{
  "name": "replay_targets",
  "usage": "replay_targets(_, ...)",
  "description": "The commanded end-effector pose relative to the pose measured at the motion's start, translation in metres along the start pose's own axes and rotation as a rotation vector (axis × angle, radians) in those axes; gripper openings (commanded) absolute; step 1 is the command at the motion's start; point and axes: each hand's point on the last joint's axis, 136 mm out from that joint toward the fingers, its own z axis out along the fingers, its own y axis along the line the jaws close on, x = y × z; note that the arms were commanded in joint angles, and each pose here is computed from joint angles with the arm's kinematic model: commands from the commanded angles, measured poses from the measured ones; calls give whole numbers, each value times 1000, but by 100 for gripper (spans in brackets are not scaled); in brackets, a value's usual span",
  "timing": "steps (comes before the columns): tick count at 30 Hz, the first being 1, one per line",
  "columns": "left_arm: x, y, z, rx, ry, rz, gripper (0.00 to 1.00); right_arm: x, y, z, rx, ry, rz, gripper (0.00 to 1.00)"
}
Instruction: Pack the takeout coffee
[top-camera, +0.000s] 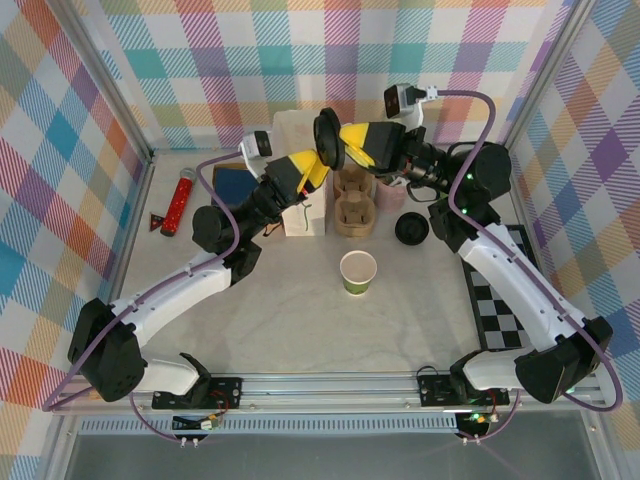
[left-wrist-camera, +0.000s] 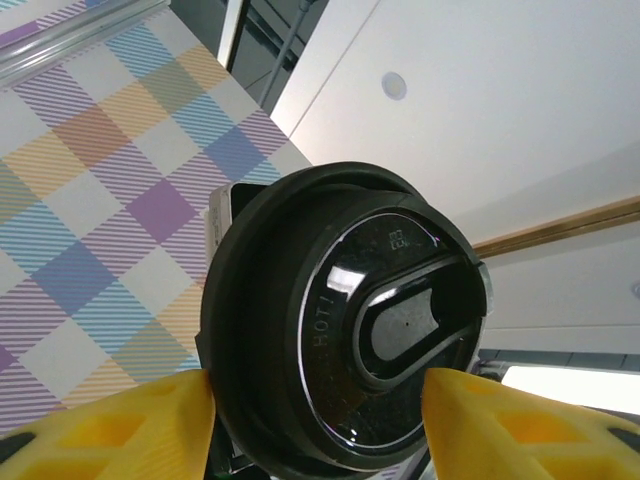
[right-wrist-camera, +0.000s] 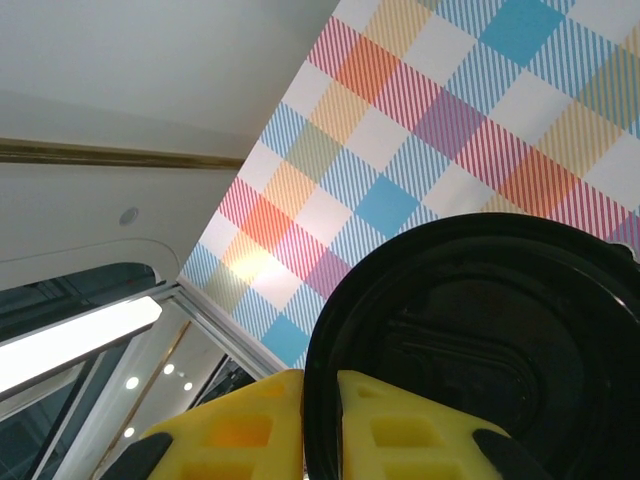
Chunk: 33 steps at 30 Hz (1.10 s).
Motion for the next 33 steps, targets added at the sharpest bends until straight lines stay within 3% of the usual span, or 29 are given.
replay_targets(1, -3, -32, 1, 104, -21, 38, 52, 2, 1, -1, -11, -10, -11, 15)
replay_targets(16, -4, -32, -2, 101, -33, 38, 36, -1, -10, -4, 18, -46, 4, 15)
replay_targets(33, -5, -28, -5, 86, -51, 32, 30, 0, -30, -23, 191, -125, -24, 24)
